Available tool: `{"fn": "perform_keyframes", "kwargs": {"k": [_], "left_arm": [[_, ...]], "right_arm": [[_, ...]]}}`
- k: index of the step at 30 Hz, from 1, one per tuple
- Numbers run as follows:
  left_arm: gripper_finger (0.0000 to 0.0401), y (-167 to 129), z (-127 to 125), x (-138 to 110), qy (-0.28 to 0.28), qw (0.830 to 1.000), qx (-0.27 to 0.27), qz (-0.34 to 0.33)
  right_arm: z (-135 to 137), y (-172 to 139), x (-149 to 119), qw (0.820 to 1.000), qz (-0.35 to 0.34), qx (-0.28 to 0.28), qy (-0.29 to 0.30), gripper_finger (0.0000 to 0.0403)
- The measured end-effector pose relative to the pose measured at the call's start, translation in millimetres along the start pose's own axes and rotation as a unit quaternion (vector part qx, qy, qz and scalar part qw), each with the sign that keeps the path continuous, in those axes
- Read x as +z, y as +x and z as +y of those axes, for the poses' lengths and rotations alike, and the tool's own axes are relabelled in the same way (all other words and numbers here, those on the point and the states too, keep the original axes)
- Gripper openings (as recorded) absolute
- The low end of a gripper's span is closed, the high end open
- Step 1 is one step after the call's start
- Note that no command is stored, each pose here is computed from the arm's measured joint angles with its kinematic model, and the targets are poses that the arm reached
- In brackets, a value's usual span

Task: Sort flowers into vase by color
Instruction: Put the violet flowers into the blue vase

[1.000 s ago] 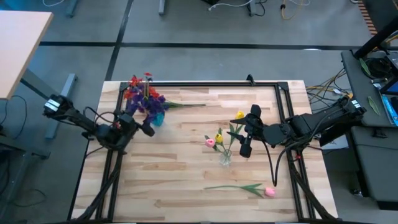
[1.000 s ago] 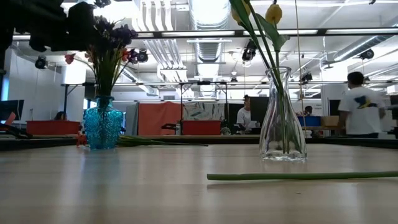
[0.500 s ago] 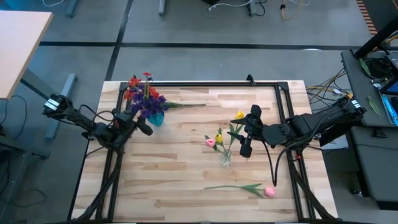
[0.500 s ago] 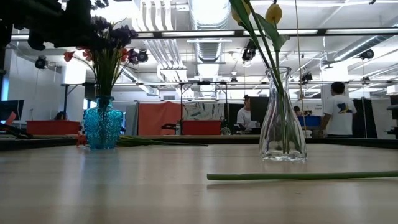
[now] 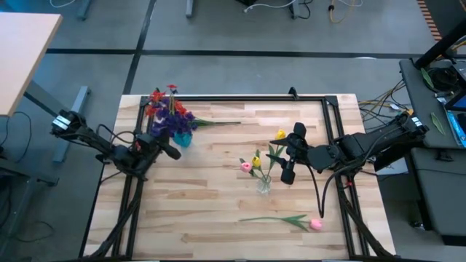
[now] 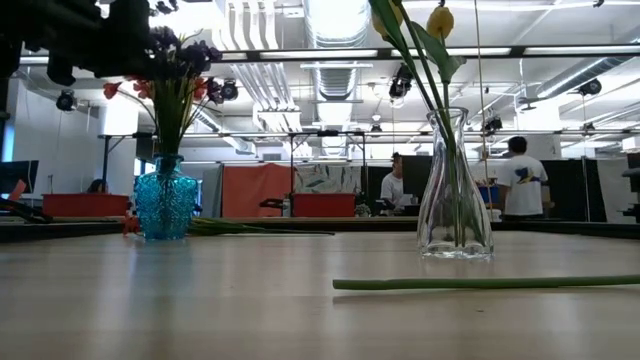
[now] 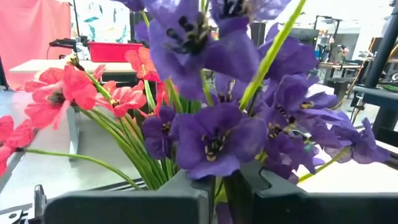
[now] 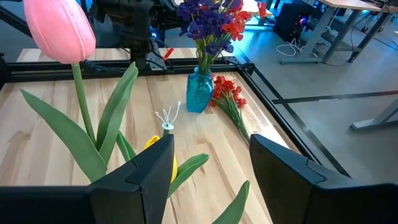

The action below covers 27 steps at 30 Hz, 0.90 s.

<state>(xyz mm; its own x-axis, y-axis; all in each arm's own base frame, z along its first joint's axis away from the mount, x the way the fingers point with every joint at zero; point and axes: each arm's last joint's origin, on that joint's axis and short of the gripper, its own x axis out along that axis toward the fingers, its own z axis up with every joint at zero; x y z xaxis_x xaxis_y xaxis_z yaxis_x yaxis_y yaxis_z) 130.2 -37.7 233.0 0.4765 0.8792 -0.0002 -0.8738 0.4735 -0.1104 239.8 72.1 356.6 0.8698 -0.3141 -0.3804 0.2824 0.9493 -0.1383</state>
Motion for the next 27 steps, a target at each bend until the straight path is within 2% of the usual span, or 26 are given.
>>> {"fn": "perform_keyframes", "kwargs": {"k": [14, 18, 22, 27], "left_arm": [[0.001, 0.0, -9.5, -10.5, 0.014, 1.0, 0.001, 0.0], [0.0044, 0.0, -9.8, -3.3, -0.001, 1.0, 0.002, 0.001], [0.0102, -0.5, -10.0, 2.7, -0.005, 1.0, 0.0, 0.001], [0.0177, -4.0, -14.4, 16.4, 0.026, 1.0, -0.013, 0.002]], "right_arm": [[0.0, 0.0, -0.2, 1.0, 0.001, 0.001, 0.0, 0.0203], [0.5, 0.0, -0.4, 1.0, 0.003, 0.009, -0.001, 0.0203], [0.6, 0.0, -0.8, 1.0, 0.005, 0.012, -0.001, 0.0203], [0.7, 0.0, -1.0, 1.0, 0.006, 0.014, -0.001, 0.0203]]}}
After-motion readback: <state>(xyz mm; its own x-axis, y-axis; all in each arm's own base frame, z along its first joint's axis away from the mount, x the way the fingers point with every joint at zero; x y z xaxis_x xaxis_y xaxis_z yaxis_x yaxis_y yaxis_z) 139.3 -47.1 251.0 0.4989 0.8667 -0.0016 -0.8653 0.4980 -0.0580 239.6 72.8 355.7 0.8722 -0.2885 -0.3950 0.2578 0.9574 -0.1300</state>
